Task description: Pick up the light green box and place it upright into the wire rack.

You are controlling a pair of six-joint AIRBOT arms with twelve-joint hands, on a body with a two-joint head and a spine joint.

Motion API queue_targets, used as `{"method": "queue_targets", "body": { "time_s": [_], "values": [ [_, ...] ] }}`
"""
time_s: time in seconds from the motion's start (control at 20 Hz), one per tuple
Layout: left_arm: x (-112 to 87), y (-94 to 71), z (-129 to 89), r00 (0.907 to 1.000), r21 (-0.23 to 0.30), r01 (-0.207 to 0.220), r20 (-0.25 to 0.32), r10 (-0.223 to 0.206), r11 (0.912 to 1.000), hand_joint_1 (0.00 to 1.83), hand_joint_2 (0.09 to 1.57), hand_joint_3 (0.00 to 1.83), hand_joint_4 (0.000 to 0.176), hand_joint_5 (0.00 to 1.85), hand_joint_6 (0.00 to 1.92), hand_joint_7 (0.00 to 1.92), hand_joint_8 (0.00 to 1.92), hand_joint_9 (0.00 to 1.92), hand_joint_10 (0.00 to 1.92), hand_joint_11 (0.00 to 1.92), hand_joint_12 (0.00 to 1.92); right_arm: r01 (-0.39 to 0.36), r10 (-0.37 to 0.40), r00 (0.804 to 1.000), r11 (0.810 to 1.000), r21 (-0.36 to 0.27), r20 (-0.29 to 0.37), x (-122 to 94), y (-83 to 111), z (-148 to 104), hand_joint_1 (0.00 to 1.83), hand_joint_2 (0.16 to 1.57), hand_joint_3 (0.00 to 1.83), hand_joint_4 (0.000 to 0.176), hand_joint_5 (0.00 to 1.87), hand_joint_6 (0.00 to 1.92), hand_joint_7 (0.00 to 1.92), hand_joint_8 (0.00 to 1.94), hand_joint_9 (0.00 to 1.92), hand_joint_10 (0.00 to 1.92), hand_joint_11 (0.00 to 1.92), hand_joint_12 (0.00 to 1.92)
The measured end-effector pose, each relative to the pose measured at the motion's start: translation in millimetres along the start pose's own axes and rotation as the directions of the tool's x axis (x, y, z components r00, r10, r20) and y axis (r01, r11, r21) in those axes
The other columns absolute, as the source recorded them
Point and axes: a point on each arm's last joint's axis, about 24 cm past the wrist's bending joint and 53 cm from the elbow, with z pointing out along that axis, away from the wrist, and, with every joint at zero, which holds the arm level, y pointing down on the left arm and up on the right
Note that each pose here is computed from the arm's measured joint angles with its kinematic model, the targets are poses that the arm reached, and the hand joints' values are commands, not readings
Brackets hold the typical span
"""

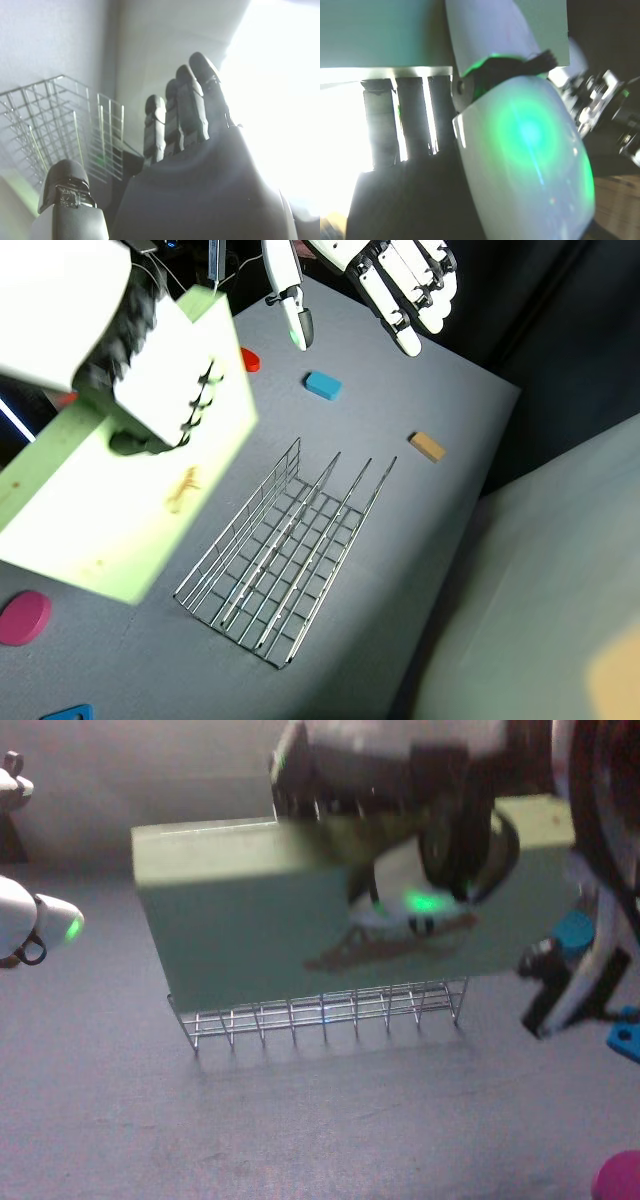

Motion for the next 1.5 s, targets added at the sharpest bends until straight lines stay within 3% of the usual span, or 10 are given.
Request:
{"method": "queue_targets", "body": {
  "time_s": [0.3, 0.6, 1.05, 1.5],
  "values": [
    [0.2, 5.5, 1.7, 1.0, -0.018, -0.005, -0.003, 0.005, 0.9998, 0.13, 1.09, 0.0, 0.066, 0.17, 0.0, 0.13, 0.0, 0.17, 0.0, 0.0, 0.6, 0.02, -0.02, 0.999, 1.0, -0.018, 0.05, -25.1, 9.3, 26.7, 1.37, 1.14, 0.0, 0.0, 0.85, 0.95, 0.93, 1.07, 0.89, 1.39, 0.83, 1.51],
    [3.2, 5.3, 1.6, 0.9993, -0.016, -0.035, -0.016, 0.034, 0.9993, 0.14, 1.09, 0.0, 0.065, 0.17, 0.0, 0.13, 0.0, 0.17, 0.0, 0.0, 0.6, -0.035, 0.035, 0.999, 0.999, -0.024, 0.025, -19.1, 20.8, 50.0, 1.37, 1.15, 0.0, 0.0, 0.83, 0.97, 0.92, 1.1, 0.88, 1.4, 0.78, 1.52],
    [2.8, 12.6, 5.5, 0.9995, -0.033, -0.024, -0.021, 0.023, 0.9992, 0.14, 1.1, 0.0, 0.063, 0.17, 0.0, 0.13, 0.0, 0.17, 0.0, 0.0, 0.6, -0.055, 0.056, 0.998, 0.998, 0.036, -0.026, 6.0, 2.3, 69.8, 1.37, 1.15, 0.0, 0.0, 0.86, 0.95, 0.93, 1.07, 0.88, 1.4, 0.77, 1.5],
    [2.7, 13.1, 5.9, 0.9991, -0.034, -0.037, -0.021, 0.037, 0.9987, 0.16, 1.08, 0.0, 0.062, 0.18, 0.0, 0.13, 0.0, 0.17, 0.0, 0.0, 0.64, -0.038, 0.042, 0.999, 0.995, 0.096, -0.033, 19.8, -24.7, 90.4, 1.37, 1.14, 0.0, 0.0, 0.87, 0.94, 0.91, 1.09, 0.89, 1.4, 0.77, 1.51]
  ]
}}
